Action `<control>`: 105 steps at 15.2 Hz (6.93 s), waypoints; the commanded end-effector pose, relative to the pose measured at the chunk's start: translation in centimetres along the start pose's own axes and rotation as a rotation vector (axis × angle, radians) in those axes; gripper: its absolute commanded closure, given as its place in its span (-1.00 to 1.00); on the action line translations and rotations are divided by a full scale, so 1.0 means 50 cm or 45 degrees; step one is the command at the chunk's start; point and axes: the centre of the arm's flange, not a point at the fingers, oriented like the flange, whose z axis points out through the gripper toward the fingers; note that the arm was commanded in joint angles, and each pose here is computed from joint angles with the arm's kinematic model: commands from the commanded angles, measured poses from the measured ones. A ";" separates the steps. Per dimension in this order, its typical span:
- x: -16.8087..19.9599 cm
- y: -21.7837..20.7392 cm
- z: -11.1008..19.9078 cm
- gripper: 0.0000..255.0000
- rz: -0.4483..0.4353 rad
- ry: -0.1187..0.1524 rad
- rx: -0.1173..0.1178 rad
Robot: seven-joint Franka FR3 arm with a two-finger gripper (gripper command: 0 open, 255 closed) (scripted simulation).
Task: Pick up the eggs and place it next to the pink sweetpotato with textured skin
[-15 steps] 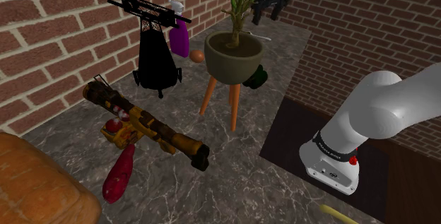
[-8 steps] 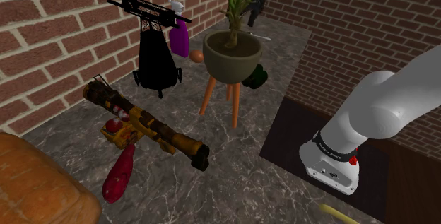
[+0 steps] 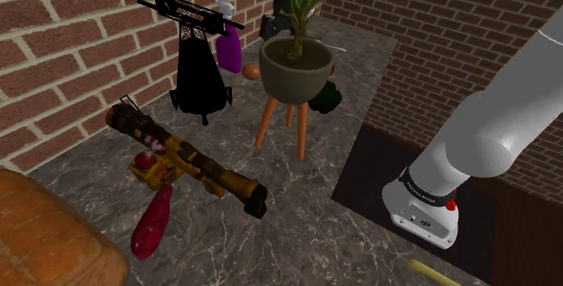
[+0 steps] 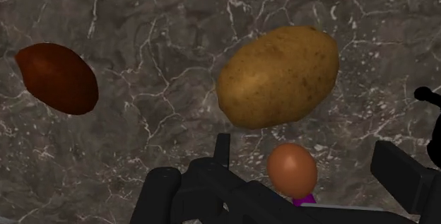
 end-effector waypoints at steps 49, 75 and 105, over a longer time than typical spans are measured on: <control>0.247 -0.068 0.162 1.00 0.028 -0.068 0.004; 0.001 -0.302 0.017 1.00 0.028 -0.068 0.004; -0.581 -0.838 -0.009 1.00 0.028 -0.068 0.004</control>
